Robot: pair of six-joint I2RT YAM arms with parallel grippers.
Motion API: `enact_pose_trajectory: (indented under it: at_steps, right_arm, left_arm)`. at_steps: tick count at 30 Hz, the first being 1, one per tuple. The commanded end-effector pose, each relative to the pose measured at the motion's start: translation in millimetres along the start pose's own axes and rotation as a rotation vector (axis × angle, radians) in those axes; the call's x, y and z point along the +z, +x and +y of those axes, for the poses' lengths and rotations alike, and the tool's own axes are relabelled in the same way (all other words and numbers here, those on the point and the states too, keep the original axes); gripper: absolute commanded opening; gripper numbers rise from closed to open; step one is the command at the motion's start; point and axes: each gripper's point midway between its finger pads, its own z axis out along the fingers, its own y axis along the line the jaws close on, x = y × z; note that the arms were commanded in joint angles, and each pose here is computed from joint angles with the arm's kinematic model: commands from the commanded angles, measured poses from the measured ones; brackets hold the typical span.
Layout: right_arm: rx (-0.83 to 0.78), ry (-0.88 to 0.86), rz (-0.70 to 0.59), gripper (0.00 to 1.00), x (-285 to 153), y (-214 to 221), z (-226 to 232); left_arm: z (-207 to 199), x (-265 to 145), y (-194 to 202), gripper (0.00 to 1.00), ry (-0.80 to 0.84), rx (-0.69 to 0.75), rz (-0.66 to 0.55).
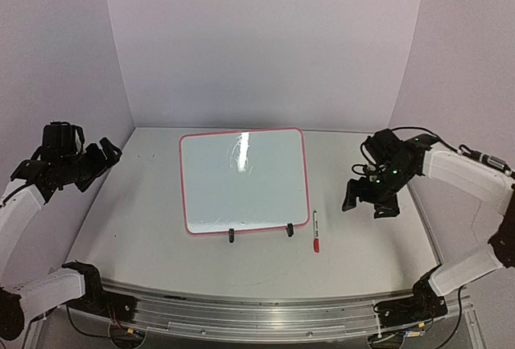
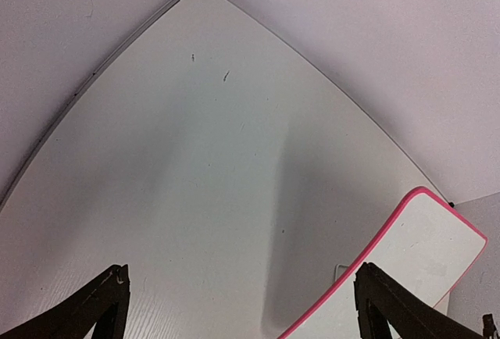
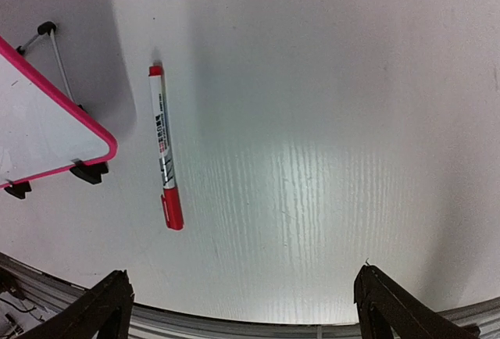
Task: Write a sentence on the whiteboard
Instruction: Pick up the whiteboard marker from the center of the board.
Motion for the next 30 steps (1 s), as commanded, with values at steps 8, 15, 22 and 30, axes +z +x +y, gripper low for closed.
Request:
enact_pose_trajectory:
  at_steps: [8, 15, 22, 30]
  right_arm:
    - [-0.09, 0.012, 0.015, 0.79, 74.9, -19.3, 58.5]
    - [-0.084, -0.012, 0.023, 0.61, 99.1, -17.5, 64.8]
    - [-0.102, 0.01, 0.055, 0.51, 116.6, -11.9, 67.9]
    - [-0.119, 0.033, 0.085, 0.37, 134.6, -5.6, 73.1]
  left_arm:
    - [11.2, 5.2, 15.9, 1.0, -0.025, 0.002, 0.042]
    - [12.6, 4.4, 19.8, 1.0, -0.02, -0.009, 0.047]
    - [12.8, 2.5, 20.5, 1.0, -0.016, -0.015, 0.043]
    - [16.3, 4.8, 26.0, 1.0, -0.023, -0.019, 0.059]
